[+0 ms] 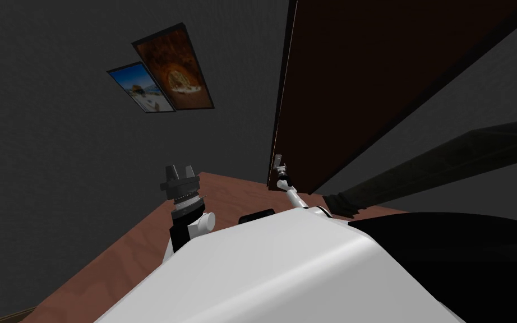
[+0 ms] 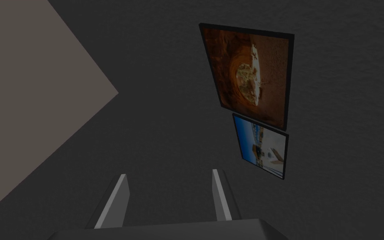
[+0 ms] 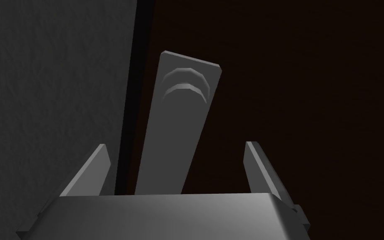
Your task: Pull the door open
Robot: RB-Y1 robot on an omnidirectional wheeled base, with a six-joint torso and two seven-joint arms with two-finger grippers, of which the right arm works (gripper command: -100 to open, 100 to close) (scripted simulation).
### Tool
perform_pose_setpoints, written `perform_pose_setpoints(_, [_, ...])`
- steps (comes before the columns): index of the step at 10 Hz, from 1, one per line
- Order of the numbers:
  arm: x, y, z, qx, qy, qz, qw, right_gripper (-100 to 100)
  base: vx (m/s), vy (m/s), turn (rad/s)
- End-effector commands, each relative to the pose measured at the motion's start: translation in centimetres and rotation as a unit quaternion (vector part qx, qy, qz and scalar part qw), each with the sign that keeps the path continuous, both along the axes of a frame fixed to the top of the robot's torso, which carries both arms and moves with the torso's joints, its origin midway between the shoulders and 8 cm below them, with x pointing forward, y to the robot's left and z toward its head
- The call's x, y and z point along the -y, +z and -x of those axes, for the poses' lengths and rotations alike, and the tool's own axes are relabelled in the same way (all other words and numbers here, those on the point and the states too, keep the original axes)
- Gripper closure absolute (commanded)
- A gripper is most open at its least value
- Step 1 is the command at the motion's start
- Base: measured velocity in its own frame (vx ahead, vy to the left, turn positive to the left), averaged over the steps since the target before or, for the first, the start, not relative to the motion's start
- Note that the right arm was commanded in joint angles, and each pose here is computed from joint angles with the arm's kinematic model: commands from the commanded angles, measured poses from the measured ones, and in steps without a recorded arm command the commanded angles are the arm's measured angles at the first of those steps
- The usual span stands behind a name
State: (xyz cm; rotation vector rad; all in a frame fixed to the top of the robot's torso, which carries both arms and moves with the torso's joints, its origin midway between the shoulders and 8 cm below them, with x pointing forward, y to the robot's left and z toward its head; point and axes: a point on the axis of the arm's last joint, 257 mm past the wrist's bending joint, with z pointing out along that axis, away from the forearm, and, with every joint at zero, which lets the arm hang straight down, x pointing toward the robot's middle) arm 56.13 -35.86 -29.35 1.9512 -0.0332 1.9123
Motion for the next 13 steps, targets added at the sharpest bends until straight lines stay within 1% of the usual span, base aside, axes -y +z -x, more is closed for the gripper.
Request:
perform_pose_setpoints(1, [-0.6, -0.1, 0.0, 0.012, -0.003, -0.049, 0.9987, -100, -0.098, -0.036, 0.064])
perform_pose_setpoints(2, [-0.9, -0.1, 0.0, 0.018, -0.005, -0.074, 0.9971, -100, -0.096, -0.043, 0.04])
perform_pose_setpoints(4, [-1.4, -0.2, 0.0, 0.027, -0.007, -0.111, 0.9934, -100, -0.101, -0.036, 0.03])
perform_pose_setpoints(5, [-1.7, -0.3, 0.0, 0.032, -0.009, -0.132, 0.9907, -100, -0.086, -0.022, 0.035])
perform_pose_setpoints(6, [-1.6, -0.3, 0.0, 0.029, -0.008, -0.118, 0.9925, -100, -0.038, -0.01, 0.007])
perform_pose_setpoints(7, [0.7, -0.5, 0.6, 0.03, -0.019, -0.122, 0.992, -100, 0.116, 0.003, 0.143])
perform_pose_setpoints(10, [6.2, -0.6, 2.2, 0.034, -0.044, -0.121, 0.9911, -100, 0.223, 0.012, 0.185])
perform_pose_setpoints(11, [7.1, -0.6, 2.5, 0.035, -0.048, -0.121, 0.9909, -100, 0.196, 0.009, 0.108])
perform_pose_setpoints(12, [8.7, -0.5, 3.0, 0.036, -0.055, -0.121, 0.9905, -100, 0.16, -0.006, 0.105])
perform_pose_setpoints(13, [10.0, -0.4, 3.4, 0.038, -0.061, -0.12, 0.9901, -100, 0.15, -0.027, 0.14])
